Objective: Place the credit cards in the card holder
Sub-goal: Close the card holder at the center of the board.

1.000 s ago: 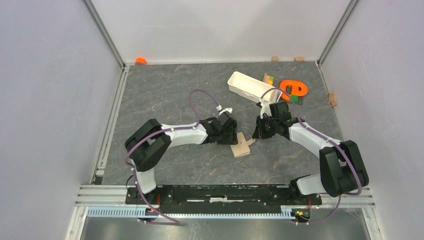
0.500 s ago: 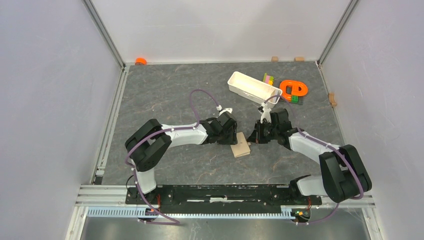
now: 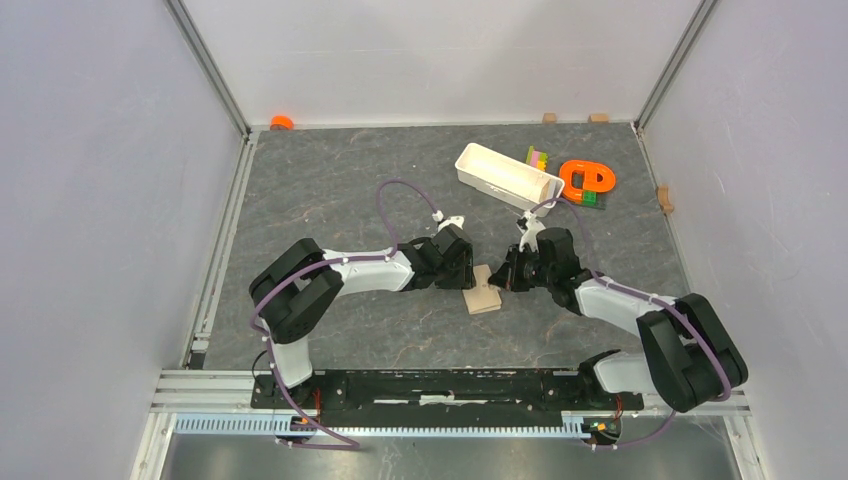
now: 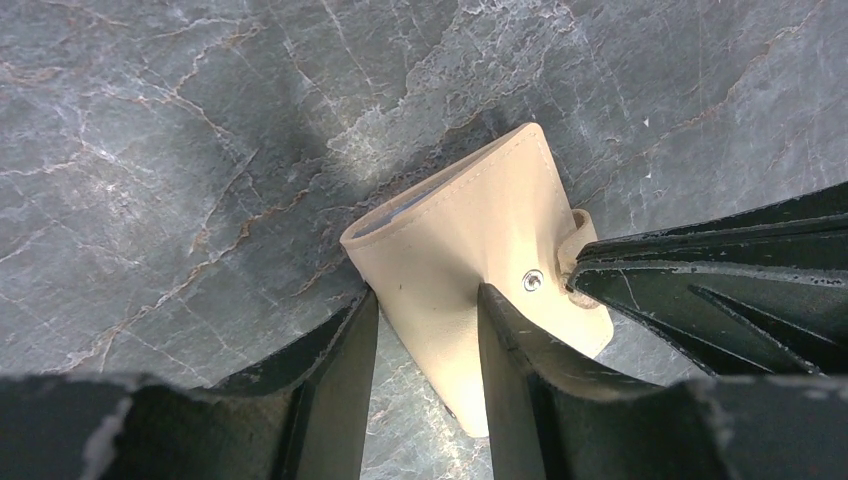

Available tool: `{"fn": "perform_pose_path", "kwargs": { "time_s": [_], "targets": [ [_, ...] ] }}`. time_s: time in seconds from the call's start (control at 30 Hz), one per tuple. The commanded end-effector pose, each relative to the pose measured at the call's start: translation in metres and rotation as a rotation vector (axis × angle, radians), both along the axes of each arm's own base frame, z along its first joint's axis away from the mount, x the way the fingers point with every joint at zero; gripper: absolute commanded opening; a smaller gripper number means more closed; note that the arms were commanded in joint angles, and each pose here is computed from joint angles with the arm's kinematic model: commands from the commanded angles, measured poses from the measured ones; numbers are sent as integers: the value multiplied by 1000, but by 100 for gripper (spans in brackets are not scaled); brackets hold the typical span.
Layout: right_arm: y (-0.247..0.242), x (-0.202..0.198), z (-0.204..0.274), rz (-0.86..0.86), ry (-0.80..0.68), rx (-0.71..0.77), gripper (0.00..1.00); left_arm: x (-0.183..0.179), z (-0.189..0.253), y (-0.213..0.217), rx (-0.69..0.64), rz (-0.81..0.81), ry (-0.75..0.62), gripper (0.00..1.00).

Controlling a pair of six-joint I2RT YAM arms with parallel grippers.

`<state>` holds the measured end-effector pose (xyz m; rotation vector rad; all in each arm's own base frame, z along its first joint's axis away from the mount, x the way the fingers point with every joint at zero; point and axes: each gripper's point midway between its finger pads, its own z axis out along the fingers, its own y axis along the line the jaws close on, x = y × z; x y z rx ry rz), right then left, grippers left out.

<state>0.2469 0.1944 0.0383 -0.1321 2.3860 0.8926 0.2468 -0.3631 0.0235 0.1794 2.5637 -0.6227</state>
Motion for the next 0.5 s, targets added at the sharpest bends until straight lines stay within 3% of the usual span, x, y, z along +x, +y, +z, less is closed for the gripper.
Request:
{"fn": "perform_pose_path", "kwargs": {
  "time_s": [0.0, 0.23, 0.47],
  "targets": [
    [0, 15, 11, -52, -100, 6, 0, -27, -45, 32, 148, -15, 100, 48],
    [10, 15, 11, -37, -119, 7, 0, -27, -44, 31, 145, -16, 100, 48],
    [9, 8, -1, -19, -121, -90, 0, -27, -46, 32, 149, -16, 102, 47]
  ]
}}
